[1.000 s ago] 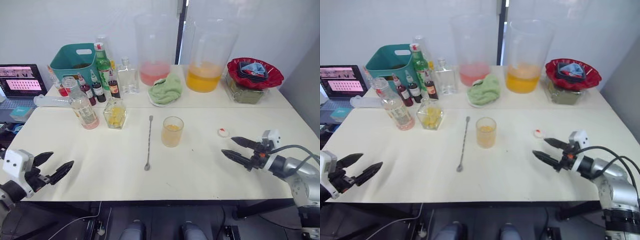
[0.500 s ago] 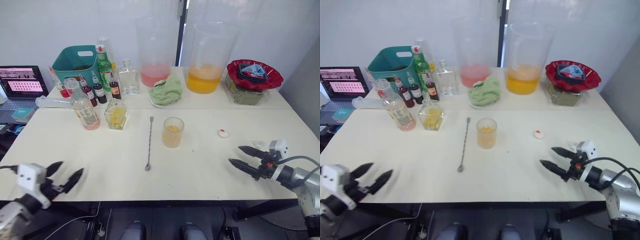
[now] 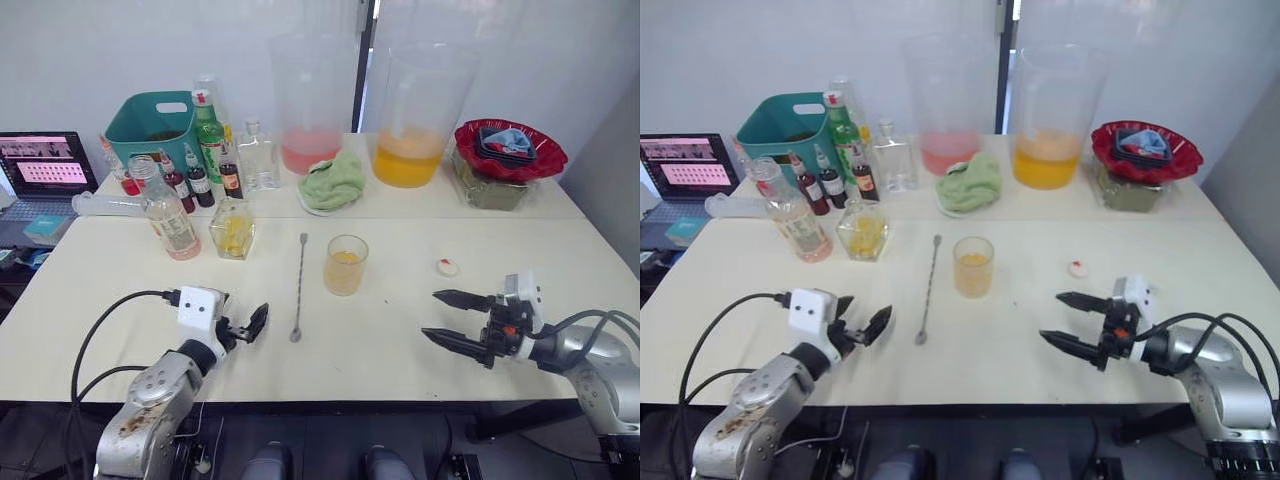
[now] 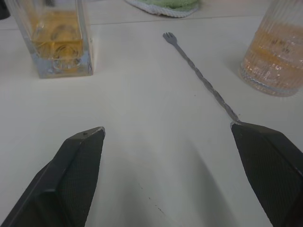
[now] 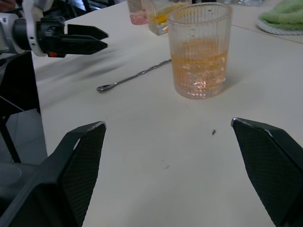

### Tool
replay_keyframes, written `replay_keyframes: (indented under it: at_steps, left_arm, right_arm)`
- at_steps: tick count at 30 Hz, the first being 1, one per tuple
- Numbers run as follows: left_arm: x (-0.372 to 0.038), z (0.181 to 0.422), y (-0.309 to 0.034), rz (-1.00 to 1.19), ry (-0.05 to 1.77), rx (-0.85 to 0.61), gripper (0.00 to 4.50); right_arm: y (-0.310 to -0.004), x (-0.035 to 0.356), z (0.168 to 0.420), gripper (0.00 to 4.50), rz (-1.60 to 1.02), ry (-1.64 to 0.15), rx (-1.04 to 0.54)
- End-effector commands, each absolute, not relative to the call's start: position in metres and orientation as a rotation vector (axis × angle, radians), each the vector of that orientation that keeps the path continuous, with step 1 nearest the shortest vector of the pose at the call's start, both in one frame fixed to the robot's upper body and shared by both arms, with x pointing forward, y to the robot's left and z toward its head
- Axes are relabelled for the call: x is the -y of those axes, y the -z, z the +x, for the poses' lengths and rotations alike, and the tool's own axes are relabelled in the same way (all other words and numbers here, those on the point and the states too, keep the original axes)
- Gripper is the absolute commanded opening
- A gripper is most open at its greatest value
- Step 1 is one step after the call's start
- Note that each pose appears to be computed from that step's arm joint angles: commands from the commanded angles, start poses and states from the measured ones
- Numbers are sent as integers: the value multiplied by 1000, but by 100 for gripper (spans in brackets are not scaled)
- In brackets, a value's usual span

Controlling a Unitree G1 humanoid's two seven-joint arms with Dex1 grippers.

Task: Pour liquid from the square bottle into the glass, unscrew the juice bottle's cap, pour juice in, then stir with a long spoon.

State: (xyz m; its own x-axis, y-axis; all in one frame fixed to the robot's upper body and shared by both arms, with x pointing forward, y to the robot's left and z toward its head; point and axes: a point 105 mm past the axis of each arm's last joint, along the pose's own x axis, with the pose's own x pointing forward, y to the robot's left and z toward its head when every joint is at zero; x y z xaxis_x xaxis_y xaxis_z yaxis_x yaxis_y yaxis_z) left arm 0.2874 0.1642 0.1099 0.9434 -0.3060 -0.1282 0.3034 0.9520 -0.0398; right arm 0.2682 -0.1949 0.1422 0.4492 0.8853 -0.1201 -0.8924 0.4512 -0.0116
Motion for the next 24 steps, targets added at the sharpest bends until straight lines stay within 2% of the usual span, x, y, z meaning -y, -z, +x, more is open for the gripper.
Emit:
replay_keyframes:
  at_steps: [1, 6, 12, 20, 21, 24]
  left_arm:
    - [-153, 297, -116, -8, 311, -126, 449]
    - [-130, 306, -105, -13, 366, -179, 449]
    - [-105, 317, -107, -62, 400, -167, 449]
    - [-86, 332, -85, 78, 397, -294, 449]
    - [-83, 331, -83, 92, 404, -308, 394]
    - [-84, 331, -80, 115, 396, -338, 303]
  right_arm:
    - [-160, 184, 265, 450, -118, -1147, -60]
    - [-168, 176, 261, 450, -142, -1166, -48]
    - [-169, 179, 260, 450, -167, -1142, -58]
    - [-170, 179, 264, 450, -178, -1076, -40]
    - [-170, 179, 264, 450, -179, -1076, -41]
    - [-169, 178, 265, 450, -180, -1066, -38]
